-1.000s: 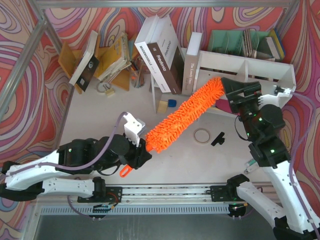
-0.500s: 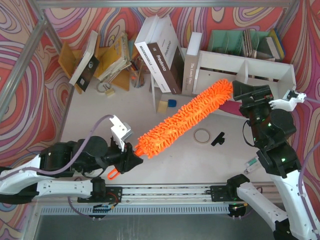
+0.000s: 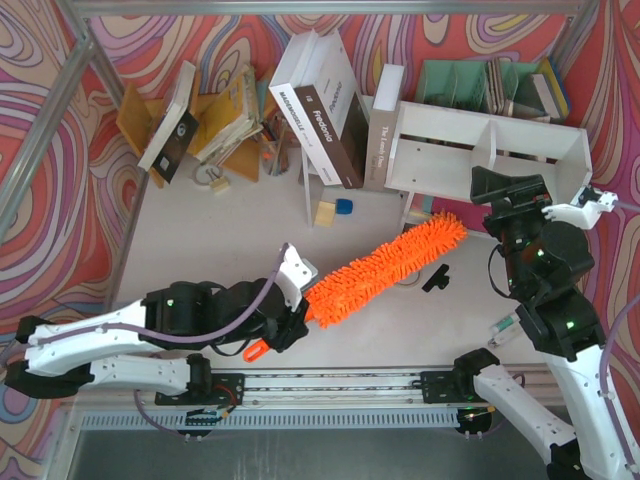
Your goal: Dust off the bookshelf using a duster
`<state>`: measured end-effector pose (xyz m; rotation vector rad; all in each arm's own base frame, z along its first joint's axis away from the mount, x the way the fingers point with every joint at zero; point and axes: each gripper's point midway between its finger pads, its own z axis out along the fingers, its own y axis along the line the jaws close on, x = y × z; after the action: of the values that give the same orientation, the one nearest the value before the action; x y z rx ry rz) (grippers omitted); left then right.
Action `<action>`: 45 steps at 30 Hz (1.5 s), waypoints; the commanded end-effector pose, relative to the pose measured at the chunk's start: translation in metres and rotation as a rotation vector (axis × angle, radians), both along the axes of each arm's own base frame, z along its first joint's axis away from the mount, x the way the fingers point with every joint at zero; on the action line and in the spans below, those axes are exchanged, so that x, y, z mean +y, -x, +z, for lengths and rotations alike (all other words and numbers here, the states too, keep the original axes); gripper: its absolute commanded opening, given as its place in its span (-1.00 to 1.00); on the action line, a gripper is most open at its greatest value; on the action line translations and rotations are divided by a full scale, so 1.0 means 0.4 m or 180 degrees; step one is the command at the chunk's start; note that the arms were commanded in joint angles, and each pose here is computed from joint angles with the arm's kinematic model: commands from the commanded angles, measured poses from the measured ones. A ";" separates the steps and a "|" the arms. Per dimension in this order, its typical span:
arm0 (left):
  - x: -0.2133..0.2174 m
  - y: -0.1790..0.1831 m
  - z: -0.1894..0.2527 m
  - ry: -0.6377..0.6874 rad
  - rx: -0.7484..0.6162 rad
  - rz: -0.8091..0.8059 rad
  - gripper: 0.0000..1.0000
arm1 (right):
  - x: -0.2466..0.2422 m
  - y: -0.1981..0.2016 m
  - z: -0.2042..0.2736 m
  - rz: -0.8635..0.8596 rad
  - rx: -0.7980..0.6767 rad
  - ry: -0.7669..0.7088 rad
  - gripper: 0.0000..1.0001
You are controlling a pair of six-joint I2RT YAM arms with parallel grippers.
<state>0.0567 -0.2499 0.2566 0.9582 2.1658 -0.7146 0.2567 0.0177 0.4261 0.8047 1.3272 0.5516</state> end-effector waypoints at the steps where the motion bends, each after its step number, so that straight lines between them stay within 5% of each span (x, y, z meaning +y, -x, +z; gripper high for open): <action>1: -0.008 0.001 -0.001 0.0042 0.0013 0.0012 -1.00 | -0.021 0.008 0.003 -0.0129 0.0020 0.0066 0.66; 12: 0.235 -0.050 -0.006 -0.0285 -0.0157 0.0751 -1.00 | -0.023 -0.007 -0.024 -0.0172 0.0090 0.0046 0.66; 20: 0.271 -0.071 -0.025 -0.0421 -0.0229 0.0987 -1.00 | -0.019 -0.012 -0.036 -0.0161 0.0141 0.0030 0.66; 35: -0.001 -0.168 0.036 0.0716 -0.0593 0.1324 -1.00 | -0.023 -0.003 -0.049 -0.0170 0.0134 0.0028 0.67; 45: -0.180 -0.127 -0.043 0.0503 -0.0347 0.0857 -1.00 | -0.034 0.011 -0.032 -0.0197 0.0151 0.0222 0.79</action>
<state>0.1127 -0.2782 0.2184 0.5925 2.1220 -0.5055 0.2590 0.0117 0.4059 0.8155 1.3678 0.4785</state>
